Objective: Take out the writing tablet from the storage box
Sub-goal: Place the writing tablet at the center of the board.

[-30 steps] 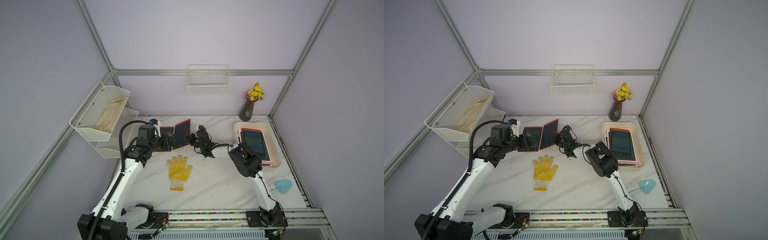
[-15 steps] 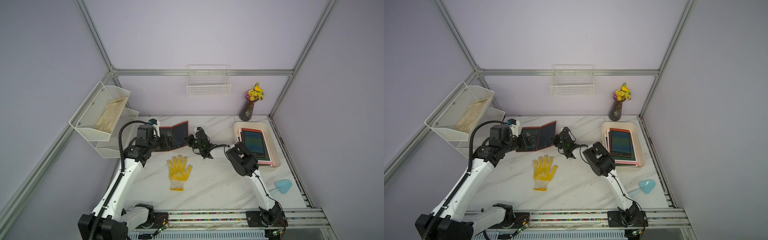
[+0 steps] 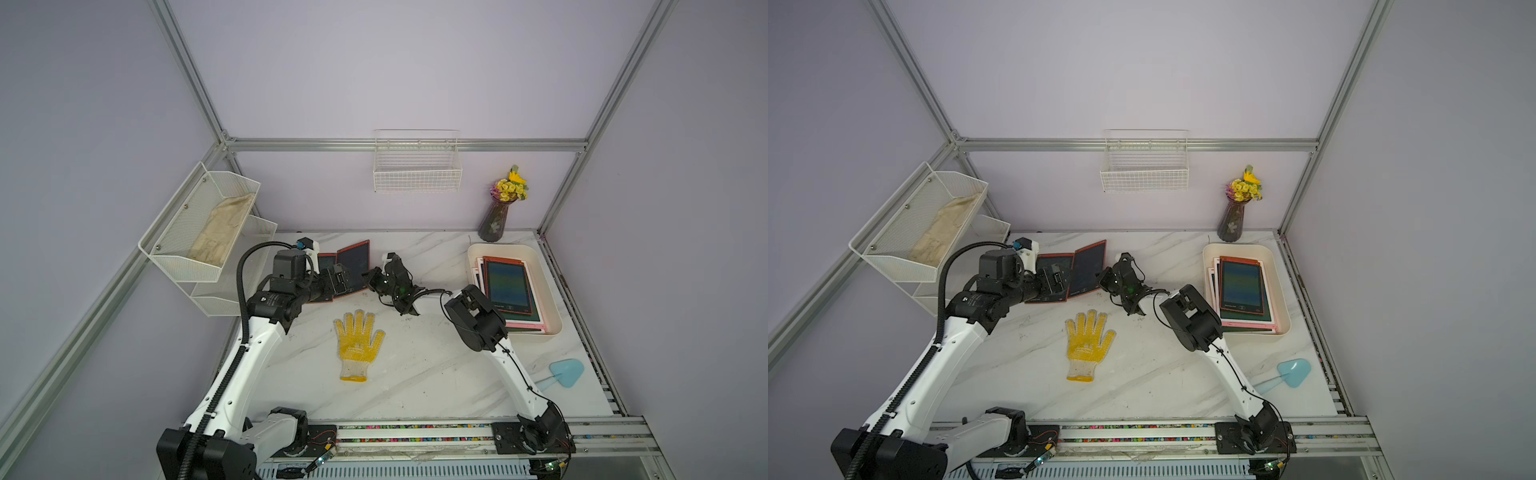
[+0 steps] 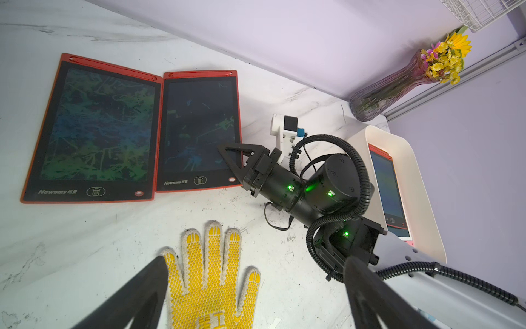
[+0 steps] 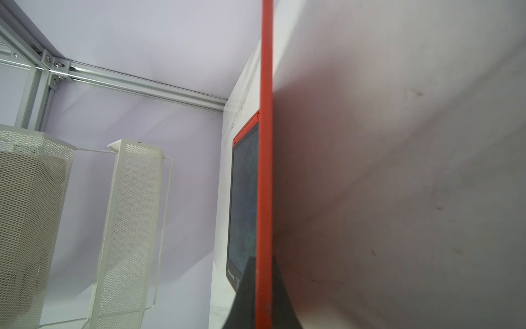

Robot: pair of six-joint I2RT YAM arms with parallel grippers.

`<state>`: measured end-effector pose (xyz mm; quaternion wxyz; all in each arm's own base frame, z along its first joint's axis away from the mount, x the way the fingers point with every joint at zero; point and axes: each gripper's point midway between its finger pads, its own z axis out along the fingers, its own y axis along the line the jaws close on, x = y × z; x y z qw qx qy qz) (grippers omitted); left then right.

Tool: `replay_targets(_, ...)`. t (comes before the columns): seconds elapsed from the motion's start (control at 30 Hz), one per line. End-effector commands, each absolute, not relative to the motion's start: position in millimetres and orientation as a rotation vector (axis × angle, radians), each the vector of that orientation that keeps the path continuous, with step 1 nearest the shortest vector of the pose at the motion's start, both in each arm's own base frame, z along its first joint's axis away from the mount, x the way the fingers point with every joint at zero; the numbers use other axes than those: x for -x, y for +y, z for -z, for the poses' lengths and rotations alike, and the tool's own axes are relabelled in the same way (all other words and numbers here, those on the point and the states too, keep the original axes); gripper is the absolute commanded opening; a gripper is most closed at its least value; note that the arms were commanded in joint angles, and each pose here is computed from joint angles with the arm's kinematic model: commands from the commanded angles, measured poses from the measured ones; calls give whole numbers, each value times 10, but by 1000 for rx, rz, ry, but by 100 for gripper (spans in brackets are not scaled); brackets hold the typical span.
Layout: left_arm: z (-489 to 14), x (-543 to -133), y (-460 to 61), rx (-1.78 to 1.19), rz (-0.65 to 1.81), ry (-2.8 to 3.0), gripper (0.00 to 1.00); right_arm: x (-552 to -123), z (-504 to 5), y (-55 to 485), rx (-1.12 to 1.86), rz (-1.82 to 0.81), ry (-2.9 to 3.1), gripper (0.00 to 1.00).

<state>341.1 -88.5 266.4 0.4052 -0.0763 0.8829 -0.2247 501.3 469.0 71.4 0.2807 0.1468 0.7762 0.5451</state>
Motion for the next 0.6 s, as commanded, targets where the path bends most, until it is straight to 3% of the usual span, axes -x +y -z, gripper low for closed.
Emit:
replay_targets(0.0,-2637,-3400,-887,169,580,2209,95,-4932,-478,4784,-414,-1447,2146,0)
replay_targets(0.57,-2623,-3421,-882,176,594,2207,95,-4738,-406,4672,-408,-1457,2166,0)
